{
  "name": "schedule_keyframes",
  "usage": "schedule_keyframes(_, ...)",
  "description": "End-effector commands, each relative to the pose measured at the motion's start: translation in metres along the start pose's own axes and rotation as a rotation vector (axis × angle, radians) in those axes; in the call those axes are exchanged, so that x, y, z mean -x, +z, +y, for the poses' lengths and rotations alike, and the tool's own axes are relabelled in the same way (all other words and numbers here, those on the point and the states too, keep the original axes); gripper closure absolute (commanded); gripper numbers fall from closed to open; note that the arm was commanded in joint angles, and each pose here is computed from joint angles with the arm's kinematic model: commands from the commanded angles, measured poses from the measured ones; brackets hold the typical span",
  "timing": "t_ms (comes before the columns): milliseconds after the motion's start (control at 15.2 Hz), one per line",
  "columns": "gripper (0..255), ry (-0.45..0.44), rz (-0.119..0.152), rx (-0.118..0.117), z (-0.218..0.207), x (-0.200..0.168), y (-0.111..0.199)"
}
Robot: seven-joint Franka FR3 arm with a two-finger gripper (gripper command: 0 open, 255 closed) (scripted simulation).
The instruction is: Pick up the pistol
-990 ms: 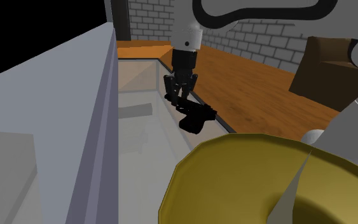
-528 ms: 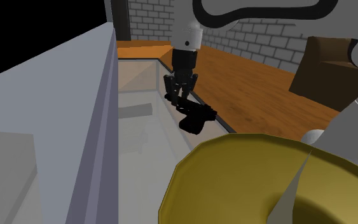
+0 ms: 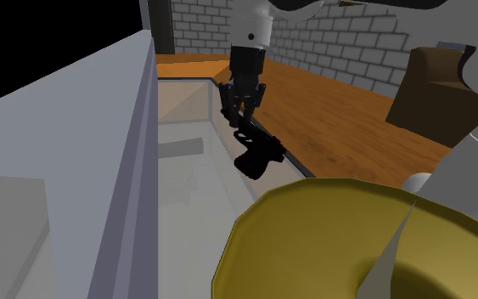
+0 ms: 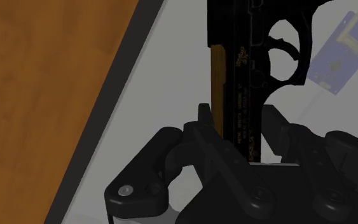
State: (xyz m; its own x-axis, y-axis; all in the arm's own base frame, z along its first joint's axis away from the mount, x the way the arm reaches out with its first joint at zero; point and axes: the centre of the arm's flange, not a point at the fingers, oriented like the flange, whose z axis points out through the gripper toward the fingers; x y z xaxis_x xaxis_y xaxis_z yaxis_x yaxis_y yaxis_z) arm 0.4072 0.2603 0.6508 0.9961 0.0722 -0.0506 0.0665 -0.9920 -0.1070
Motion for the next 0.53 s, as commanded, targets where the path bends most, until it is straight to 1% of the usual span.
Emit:
schedule_keyframes(0, 255, 0.000, 0.000, 0.000, -0.001, 0.001, -0.011)
schedule_keyframes(330, 255, 0.000, 0.000, 0.000, -0.004, 0.003, -0.037)
schedule_keyframes(462, 255, 0.000, 0.000, 0.000, -0.004, 0.003, -0.038)
